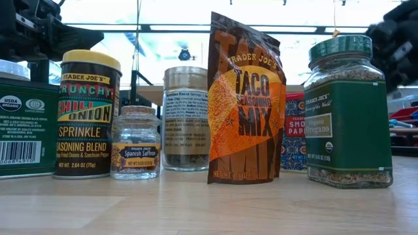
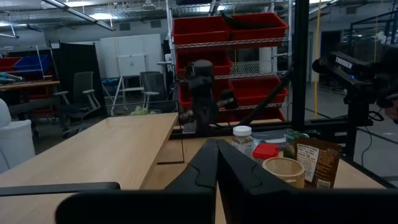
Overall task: Shelf spices
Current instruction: Put the right white seasoning bottle on the shelf
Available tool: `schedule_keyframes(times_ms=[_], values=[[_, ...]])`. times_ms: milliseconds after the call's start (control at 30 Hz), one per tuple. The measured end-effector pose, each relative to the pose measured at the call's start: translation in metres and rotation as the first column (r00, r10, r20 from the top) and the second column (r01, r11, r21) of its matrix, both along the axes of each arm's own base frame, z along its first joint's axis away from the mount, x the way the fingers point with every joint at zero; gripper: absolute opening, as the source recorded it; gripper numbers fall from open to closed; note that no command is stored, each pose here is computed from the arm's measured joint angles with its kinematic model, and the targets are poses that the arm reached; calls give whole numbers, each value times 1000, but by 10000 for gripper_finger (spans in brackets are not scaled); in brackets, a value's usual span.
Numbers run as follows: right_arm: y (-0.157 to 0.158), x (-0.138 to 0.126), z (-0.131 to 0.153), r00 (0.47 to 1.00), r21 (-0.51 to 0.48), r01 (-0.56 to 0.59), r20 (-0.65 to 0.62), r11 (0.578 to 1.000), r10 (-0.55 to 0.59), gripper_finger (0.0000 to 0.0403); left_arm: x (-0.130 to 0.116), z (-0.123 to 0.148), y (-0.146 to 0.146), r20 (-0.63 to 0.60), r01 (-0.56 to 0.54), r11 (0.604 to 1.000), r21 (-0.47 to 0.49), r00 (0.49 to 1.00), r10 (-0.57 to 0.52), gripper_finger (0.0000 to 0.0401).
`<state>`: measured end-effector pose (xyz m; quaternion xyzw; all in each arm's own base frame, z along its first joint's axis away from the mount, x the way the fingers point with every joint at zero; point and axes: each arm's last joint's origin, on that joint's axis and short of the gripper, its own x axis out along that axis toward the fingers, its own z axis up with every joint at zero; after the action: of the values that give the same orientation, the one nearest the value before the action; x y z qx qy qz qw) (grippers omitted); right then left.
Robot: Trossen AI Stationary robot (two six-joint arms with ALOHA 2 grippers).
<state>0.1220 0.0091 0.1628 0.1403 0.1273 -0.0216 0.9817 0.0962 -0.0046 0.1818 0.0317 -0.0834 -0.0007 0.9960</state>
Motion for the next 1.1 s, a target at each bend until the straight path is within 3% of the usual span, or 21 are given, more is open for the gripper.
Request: schedule_keyframes(times_ms=[100, 333, 600, 767, 933, 1100], values=[[0, -1, 23, 999, -35, -3, -42, 999, 2, 2, 0, 0, 0, 1, 0, 1000, 0, 1000, 0, 12], [-3, -23, 83, 959, -112, 48, -274, 993, -77, 1, 0, 0, 0, 1, 0, 1000, 0, 1000, 0, 12], [4, -29, 148, 954, -139, 33, -292, 990, -73, 1, 0, 0, 0, 0, 0, 1000, 0, 1000, 0, 12], [16, -10, 175, 910, -189, -43, -413, 981, -40, 0, 0, 0, 0, 1, 0, 1000, 0, 1000, 0, 12], [35, 24, 186, 797, -282, -205, -605, 937, -8, 1, 0, 0, 0, 0, 0, 1000, 0, 1000, 0, 12], [52, 52, 197, 719, -329, -324, -695, 887, 5, 19, 0, 0, 0, 0, 0, 1000, 0, 1000, 0, 12]])
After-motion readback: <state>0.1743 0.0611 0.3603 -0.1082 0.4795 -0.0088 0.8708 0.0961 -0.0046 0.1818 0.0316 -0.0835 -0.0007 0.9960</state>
